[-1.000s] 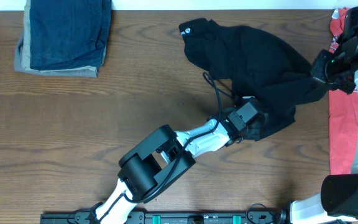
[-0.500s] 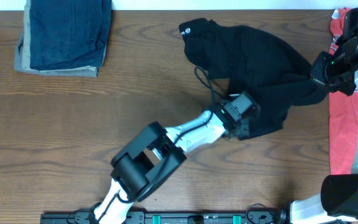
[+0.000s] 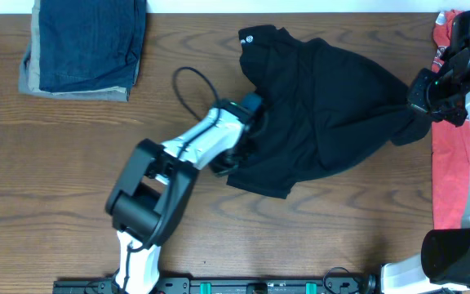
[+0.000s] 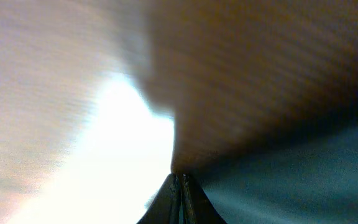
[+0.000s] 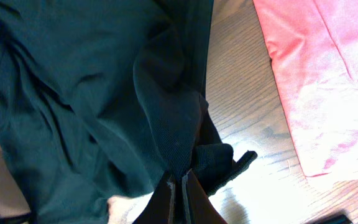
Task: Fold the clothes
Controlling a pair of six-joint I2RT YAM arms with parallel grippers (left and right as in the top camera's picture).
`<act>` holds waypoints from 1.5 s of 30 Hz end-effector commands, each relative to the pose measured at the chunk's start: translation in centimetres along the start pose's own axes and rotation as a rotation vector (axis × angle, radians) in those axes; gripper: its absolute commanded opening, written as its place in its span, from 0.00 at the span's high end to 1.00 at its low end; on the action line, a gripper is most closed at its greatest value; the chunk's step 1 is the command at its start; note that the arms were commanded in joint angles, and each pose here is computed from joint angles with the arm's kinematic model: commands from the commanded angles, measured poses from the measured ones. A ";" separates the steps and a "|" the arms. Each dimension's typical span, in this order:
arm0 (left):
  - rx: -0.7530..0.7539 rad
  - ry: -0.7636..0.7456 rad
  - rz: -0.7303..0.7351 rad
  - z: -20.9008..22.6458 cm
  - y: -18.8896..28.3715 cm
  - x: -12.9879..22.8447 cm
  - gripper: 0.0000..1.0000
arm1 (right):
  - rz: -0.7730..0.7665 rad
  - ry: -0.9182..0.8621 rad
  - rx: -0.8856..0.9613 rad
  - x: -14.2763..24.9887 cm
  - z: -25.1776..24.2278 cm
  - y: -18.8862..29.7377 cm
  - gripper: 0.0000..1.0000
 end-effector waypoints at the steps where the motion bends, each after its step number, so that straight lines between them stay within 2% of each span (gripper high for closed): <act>1: -0.048 0.012 -0.137 2.5 3.0 -1.9 0.94 | -0.023 0.006 0.003 0.1 -0.3 0.8 0.97; 5: -0.009 -0.061 -0.186 3.0 5.6 -2.1 0.93 | -0.024 0.005 0.002 0.0 -0.3 0.8 0.96; 8: 0.033 -0.112 -0.203 2.3 6.2 -2.2 0.85 | -0.023 0.005 0.002 0.1 -0.3 0.8 0.96; 9: 0.060 -0.152 -0.196 1.7 6.3 -2.1 0.75 | -0.024 -0.002 0.002 0.0 -0.3 0.8 0.96; 10: 0.110 -0.224 -0.171 0.6 6.1 -1.7 0.61 | -0.023 -0.003 0.001 0.1 -0.3 0.8 0.96; 11: 0.149 -0.264 -0.146 -0.2 6.0 -1.3 0.50 | -0.023 -0.002 0.001 0.1 -0.3 0.8 0.96; 13: 0.208 -0.323 -0.091 -1.3 5.6 -0.5 0.19 | -0.023 -0.003 0.000 0.1 -0.3 0.8 0.96; 14: 0.217 -0.346 -0.072 -1.6 5.2 -0.2 0.06 | -0.022 -0.002 0.001 0.1 -0.3 0.8 0.96; 15: 0.207 -0.359 -0.065 -1.6 4.8 -0.2 0.00 | -0.019 -0.002 0.002 0.2 -0.3 0.7 0.96; 16: 0.195 -0.369 -0.059 -1.5 4.4 -0.3 0.02 | -0.017 -0.002 0.003 0.2 -0.3 0.7 0.96; 27: 0.083 -0.432 0.038 0.0 1.4 1.1 0.00 | -0.014 -0.002 0.001 0.2 -0.3 0.7 0.96; 30: 0.067 -0.455 0.050 -0.2 0.5 1.9 0.05 | -0.017 -0.002 -0.008 0.2 -0.1 0.7 0.96; 36: 0.039 -0.484 0.072 -0.7 -1.0 2.8 0.27 | -0.012 -0.001 -0.006 0.3 -0.2 0.7 0.96; 40: 0.041 -0.483 0.074 -0.7 -1.0 2.8 0.52 | -0.012 -0.002 -0.006 0.3 -0.2 0.7 0.96; 43: 0.041 -0.483 0.074 -0.7 -1.0 2.8 0.60 | -0.012 -0.002 -0.006 0.3 -0.2 0.7 0.95; 45: 0.041 -0.483 0.074 -0.7 -1.0 2.8 0.72 | -0.012 -0.002 -0.006 0.3 -0.2 0.7 0.95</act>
Point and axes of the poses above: each gripper's point midway between its finger pads, its own y axis back along the fingers, its own z axis along the line the jaws close on, x = y × z, the point moved 2 cm from there along y, back along the fingers, and after that the axes turned 1 degree about y, right-handed, at the moved point
